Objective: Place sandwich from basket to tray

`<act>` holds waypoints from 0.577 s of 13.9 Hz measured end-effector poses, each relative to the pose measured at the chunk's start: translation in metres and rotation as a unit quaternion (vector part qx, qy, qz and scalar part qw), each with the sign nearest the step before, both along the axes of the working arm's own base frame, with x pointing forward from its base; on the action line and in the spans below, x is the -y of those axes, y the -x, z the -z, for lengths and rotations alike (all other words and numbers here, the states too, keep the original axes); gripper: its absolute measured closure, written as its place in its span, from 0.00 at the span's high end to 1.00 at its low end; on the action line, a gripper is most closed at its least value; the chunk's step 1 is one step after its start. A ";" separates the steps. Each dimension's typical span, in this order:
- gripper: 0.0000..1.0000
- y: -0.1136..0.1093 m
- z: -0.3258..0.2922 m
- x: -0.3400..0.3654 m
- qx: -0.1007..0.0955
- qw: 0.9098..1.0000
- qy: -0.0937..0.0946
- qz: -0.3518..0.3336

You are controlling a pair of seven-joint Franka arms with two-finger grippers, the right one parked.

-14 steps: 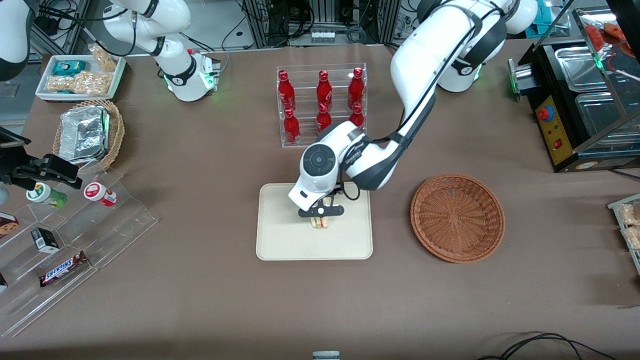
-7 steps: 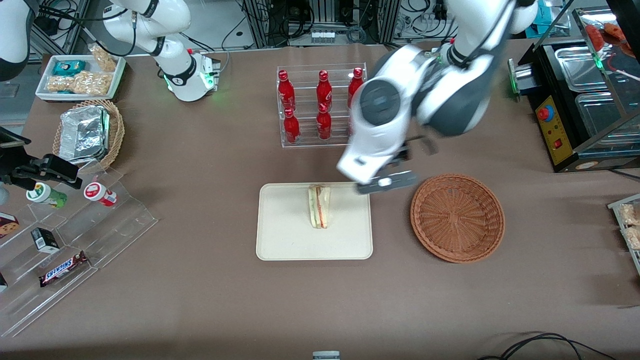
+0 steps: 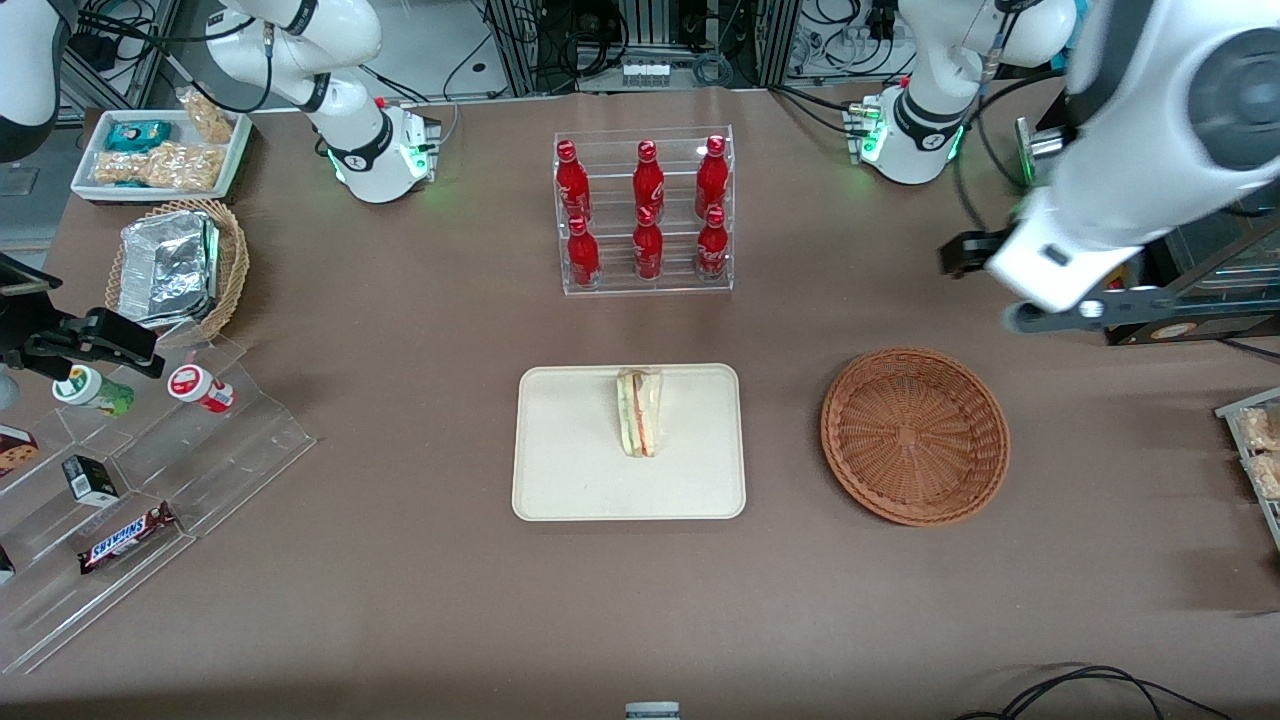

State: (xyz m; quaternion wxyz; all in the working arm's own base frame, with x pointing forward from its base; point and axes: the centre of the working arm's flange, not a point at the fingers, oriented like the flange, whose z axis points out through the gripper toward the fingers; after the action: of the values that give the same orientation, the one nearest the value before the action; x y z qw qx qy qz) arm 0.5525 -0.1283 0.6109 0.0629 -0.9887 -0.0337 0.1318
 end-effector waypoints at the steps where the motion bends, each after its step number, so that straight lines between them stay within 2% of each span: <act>1: 1.00 -0.002 -0.001 -0.012 -0.002 1.000 0.008 -0.003; 4: 1.00 -0.001 -0.009 -0.028 0.000 0.999 0.036 -0.001; 5: 1.00 0.001 -0.014 -0.030 0.004 0.999 0.040 0.003; 6: 1.00 0.004 -0.020 -0.031 0.009 0.999 0.037 0.006; 8: 1.00 0.016 -0.031 -0.031 0.023 1.000 0.015 0.016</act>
State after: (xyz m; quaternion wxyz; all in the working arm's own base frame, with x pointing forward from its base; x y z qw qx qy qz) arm 0.5365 -0.0970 0.6415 0.0496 -0.9927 -0.0173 0.1086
